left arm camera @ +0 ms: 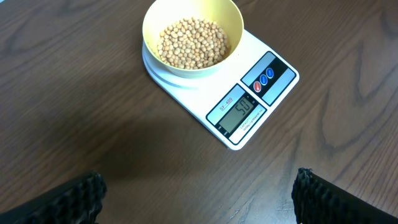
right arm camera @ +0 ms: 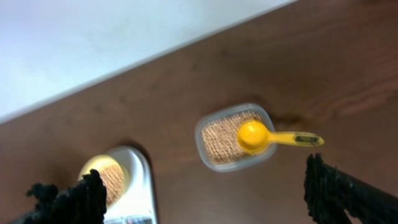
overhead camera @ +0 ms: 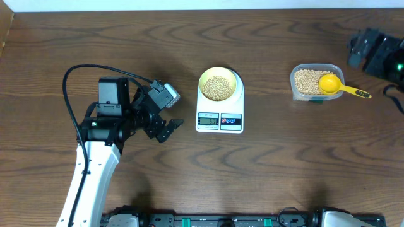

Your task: Scoop item into bowl and weigh 50g on scale

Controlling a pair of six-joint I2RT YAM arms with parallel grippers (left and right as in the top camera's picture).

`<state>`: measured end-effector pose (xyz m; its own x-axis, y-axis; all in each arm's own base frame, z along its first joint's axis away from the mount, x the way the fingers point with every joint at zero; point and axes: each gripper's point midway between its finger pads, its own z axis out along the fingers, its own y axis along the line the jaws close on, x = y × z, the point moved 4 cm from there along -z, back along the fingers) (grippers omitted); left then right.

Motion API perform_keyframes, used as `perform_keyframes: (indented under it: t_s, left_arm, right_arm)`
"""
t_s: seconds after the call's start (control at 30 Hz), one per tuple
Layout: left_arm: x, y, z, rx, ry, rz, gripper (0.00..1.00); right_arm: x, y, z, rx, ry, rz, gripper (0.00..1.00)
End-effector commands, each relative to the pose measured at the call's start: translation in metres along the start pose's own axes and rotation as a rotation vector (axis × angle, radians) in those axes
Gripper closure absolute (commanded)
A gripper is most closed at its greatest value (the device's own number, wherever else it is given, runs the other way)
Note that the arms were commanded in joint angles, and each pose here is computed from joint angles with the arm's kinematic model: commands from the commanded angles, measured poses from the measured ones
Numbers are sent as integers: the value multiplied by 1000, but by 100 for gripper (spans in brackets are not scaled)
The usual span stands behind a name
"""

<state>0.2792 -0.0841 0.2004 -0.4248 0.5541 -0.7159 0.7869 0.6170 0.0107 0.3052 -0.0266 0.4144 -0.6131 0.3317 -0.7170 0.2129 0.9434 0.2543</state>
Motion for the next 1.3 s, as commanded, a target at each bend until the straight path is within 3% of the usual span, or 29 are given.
perform_keyframes:
  t_s: [0.0,0.27,0.53,0.8,1.27]
  left_arm:
    - [-6,1,-2,-2,-13,-4,2]
    - [-6,1,-2,-1,-13,-4,2]
    - [-6,1,-2,-1,-13,-4,3]
    - [-6,1,-2,-1,-13,-3,2]
    - [-6,1,-2,-1,-13,-4,2]
  right_arm:
    - [5,-3,-8,35,10,-142,1]
    - [9,-10,10,57,33,-277,1]
    - [21,-16,57,47,-141,-345,1]
    - [73,-19,71,0,-343,-420,1]
    - [159,-38,48,-27,-581,-454,1]
